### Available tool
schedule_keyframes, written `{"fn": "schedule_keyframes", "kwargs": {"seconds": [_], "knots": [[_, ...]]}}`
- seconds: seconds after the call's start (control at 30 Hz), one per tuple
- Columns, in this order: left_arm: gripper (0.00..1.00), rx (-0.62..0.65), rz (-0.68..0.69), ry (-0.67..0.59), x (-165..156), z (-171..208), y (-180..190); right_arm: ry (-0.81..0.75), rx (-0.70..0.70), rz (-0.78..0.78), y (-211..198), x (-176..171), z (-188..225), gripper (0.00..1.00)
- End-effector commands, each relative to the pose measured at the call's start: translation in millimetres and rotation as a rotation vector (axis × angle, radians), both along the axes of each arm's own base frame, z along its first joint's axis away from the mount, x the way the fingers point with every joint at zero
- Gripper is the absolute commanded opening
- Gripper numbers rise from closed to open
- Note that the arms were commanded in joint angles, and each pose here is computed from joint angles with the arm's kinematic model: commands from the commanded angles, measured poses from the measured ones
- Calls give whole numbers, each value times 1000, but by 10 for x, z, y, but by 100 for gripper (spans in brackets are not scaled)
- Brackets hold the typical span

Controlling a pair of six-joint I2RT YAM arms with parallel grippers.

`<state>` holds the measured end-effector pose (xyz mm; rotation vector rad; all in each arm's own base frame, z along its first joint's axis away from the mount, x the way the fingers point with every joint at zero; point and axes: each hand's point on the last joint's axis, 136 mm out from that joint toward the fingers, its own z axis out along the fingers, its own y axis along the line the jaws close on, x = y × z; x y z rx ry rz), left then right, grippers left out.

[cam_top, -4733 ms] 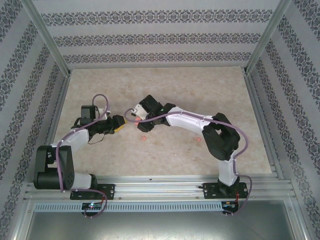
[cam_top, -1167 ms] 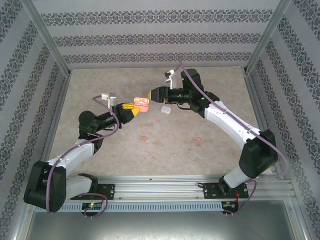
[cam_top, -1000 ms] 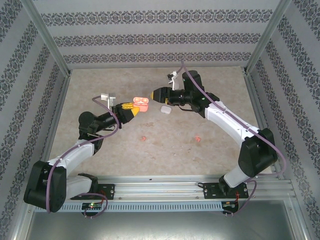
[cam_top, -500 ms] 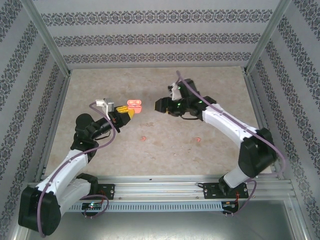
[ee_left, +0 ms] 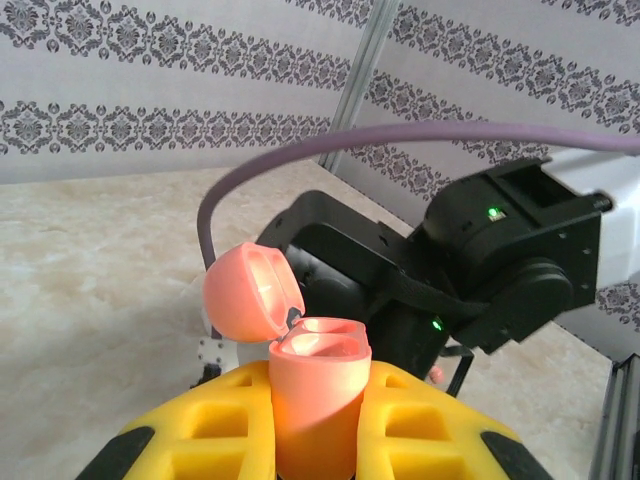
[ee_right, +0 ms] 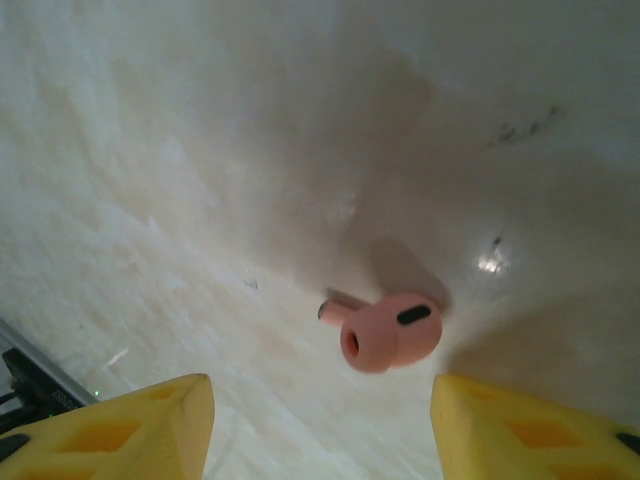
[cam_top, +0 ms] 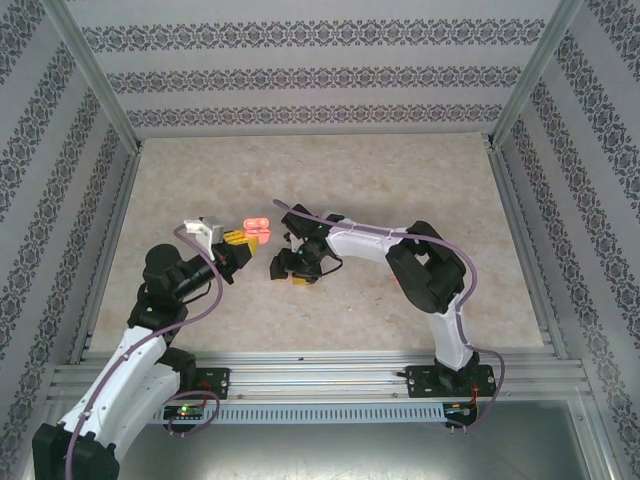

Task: Insert the wireless bluetooth earbuds into the charging case

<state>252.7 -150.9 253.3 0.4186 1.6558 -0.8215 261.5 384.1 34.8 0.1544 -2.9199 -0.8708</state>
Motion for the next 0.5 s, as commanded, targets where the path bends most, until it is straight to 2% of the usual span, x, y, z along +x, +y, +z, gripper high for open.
{"fn": "schedule_keyframes", "kwargs": {"seconds": [0.0, 0.47], "knots": [[0, 33, 8, 25, -62, -146, 17, -6, -61, -20, -39, 75, -18, 58], [0, 7, 13, 38, -113, -191, 33, 1, -166, -1, -136, 107, -240, 44]]}}
